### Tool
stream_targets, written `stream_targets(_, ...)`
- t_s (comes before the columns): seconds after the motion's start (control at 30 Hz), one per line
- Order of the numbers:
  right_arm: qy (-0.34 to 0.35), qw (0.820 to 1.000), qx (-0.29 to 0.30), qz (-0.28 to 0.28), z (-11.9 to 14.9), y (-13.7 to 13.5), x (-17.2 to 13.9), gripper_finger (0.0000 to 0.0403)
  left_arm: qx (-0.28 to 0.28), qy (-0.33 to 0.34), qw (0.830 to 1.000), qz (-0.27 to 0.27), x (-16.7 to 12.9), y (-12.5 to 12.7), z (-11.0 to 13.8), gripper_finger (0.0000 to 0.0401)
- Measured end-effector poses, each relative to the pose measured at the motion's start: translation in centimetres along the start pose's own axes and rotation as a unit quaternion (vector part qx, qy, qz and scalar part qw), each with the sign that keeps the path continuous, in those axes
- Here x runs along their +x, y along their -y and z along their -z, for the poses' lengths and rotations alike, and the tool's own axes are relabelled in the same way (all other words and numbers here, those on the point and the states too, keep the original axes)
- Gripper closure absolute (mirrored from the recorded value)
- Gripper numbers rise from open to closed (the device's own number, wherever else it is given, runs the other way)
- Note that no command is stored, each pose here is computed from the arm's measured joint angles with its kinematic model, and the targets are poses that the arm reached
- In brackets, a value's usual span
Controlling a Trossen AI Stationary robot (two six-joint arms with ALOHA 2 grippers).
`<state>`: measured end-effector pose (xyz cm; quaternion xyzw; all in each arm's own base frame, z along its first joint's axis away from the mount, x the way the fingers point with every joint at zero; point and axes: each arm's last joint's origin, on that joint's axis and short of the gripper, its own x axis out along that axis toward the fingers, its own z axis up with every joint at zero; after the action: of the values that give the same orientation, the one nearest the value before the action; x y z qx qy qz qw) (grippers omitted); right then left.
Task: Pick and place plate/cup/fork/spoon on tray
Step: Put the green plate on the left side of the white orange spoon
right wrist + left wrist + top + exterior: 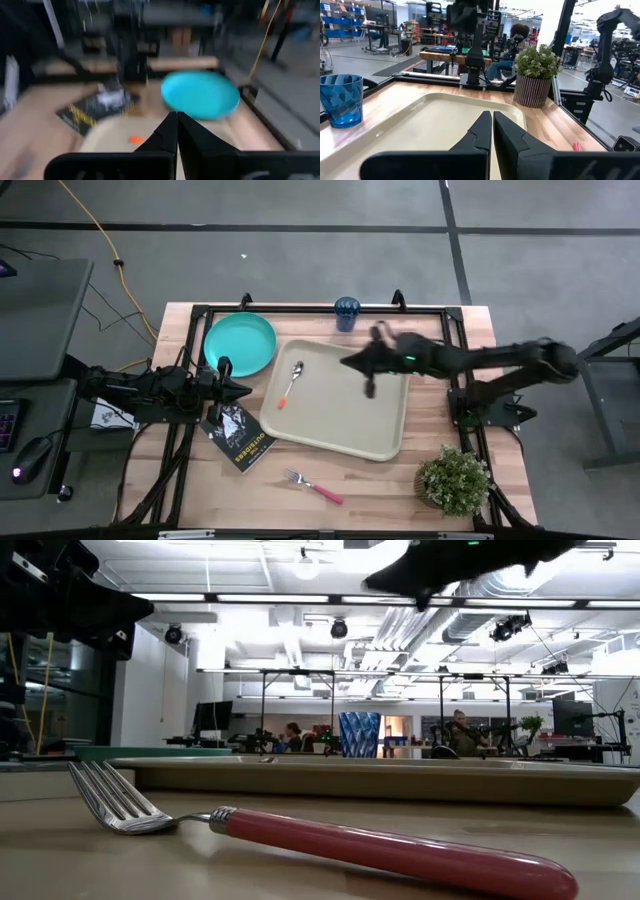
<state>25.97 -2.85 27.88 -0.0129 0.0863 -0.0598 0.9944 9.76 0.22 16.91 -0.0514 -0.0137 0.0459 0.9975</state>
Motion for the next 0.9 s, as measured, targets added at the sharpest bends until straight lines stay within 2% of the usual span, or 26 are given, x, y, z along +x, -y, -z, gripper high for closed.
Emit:
stream_targets(0.13, 0.105, 0.994, -0.011, -0.002, 1.0, -0.3, -3.9, 0.0403, 0.008, 0.001, 1.0, 0.0, 0.0, 0.0, 0.0, 0.0401)
stream_targets(0.3, 0.167, 0.986, -0.006, -0.001, 2.0, -0.2, -7.0, 0.0403, 0.012, 0.001, 1.0, 0.0, 0.0, 0.0, 0.0, 0.0401)
stream_targets(0.57, 0.164, 0.986, 0.004, -0.003, 2.5, -0.2, -8.1, 0.0403, 0.011, 0.007, 1.0, 0.001, 0.0, 0.0, -0.1, 0.0401)
stream_targets(0.73, 0.145, 0.989, 0.003, -0.003, 2.9, -0.2, -8.0, 0.0403, -0.016, 0.02, 1.0, 0.001, 0.0, 0.0, -0.4, 0.0401)
stream_targets(0.8, 0.145, 0.989, 0.002, -0.002, 2.9, -0.2, -8.0, 0.0403, -0.006, 0.048, 0.999, -0.023, 0.0, -0.1, -0.9, 0.0401)
stream_targets(0.9, 0.148, 0.989, 0.002, -0.002, 2.8, -0.2, -8.0, 0.0403, -0.048, 0.097, 0.992, -0.07, 0.0, -0.3, -1.8, 0.0396)
